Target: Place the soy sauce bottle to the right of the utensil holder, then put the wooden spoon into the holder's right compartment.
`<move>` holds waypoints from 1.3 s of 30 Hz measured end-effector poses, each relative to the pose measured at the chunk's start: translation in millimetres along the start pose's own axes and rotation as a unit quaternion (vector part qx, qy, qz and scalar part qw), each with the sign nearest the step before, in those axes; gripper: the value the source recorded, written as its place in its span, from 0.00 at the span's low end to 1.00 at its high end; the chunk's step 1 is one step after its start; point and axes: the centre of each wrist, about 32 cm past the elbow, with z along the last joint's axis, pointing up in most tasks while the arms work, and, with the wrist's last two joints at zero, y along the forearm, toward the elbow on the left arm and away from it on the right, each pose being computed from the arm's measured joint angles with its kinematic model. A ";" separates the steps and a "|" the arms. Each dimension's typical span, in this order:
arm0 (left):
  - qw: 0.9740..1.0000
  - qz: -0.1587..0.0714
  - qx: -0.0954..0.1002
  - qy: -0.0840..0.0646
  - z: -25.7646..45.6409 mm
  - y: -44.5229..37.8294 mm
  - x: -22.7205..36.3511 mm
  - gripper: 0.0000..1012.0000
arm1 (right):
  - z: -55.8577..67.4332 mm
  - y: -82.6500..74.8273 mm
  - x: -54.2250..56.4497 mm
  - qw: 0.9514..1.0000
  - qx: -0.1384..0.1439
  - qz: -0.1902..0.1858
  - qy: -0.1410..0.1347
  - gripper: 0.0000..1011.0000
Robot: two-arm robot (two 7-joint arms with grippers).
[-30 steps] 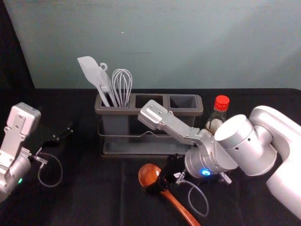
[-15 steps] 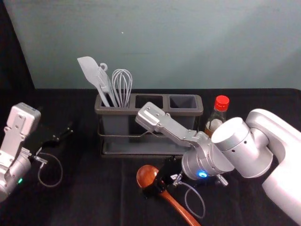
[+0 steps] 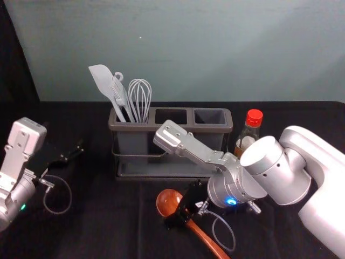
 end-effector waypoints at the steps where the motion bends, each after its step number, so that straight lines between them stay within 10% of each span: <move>1: 1.000 0.000 0.000 0.000 0.0 0.0 0.0 1.00 | 0.2 0.2 -0.1 1.000 -0.001 0.000 -0.001 0.99; 39: 1.000 0.000 0.000 0.000 0.0 0.0 0.0 1.00 | 0.3 7.2 -1.8 1.000 -0.005 -0.005 -0.020 0.99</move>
